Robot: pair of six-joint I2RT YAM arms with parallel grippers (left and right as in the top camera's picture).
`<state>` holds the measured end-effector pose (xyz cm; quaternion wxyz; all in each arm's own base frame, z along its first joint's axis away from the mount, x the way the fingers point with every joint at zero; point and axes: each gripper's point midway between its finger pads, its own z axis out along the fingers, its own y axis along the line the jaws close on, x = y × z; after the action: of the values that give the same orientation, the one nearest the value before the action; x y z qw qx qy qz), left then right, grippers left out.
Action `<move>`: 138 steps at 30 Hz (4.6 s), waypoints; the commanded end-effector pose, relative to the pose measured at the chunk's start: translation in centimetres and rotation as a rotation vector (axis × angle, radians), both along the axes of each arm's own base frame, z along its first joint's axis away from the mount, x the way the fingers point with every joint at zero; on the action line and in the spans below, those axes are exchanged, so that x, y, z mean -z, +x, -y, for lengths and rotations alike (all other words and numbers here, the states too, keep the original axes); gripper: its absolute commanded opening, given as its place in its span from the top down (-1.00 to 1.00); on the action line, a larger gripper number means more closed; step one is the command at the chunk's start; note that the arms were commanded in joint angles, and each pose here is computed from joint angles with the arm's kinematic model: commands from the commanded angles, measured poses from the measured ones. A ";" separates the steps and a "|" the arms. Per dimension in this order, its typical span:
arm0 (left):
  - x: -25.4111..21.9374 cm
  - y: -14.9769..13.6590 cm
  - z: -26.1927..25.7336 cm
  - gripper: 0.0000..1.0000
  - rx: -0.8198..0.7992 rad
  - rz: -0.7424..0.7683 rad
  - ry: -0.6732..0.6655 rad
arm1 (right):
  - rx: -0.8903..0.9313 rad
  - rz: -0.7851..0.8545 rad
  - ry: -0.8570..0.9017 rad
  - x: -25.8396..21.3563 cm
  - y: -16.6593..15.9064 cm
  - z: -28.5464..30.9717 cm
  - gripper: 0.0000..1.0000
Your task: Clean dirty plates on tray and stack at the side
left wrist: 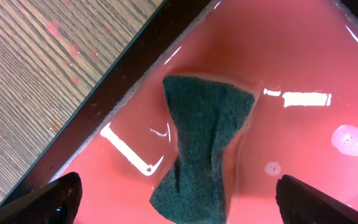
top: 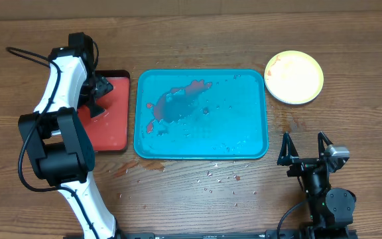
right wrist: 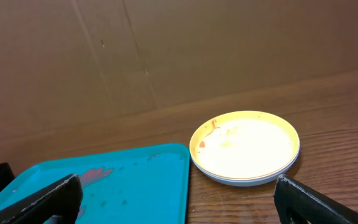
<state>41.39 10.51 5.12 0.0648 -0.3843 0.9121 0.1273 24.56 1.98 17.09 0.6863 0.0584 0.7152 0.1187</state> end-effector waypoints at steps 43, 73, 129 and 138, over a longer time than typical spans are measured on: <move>-13.9 -12.1 10.5 -1.00 0.678 1.297 0.290 | 0.016 0.007 -0.007 0.1 0.0 0.3 -1.00; -10.6 -16.8 10.8 -1.00 0.837 1.258 0.404 | 0.016 0.006 -0.007 0.1 0.0 0.3 -1.00; -10.6 -16.8 11.0 -1.00 0.845 1.262 0.396 | 0.016 0.006 -0.007 0.1 0.0 0.3 -1.00; -10.6 -16.8 11.0 -1.00 0.845 1.262 0.396 | 0.016 0.007 -0.007 0.1 0.0 0.3 -1.00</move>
<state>24.64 -0.52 15.56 0.6772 0.0067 0.7357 0.0047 24.56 1.97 17.10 0.6864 0.0588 0.7150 0.1188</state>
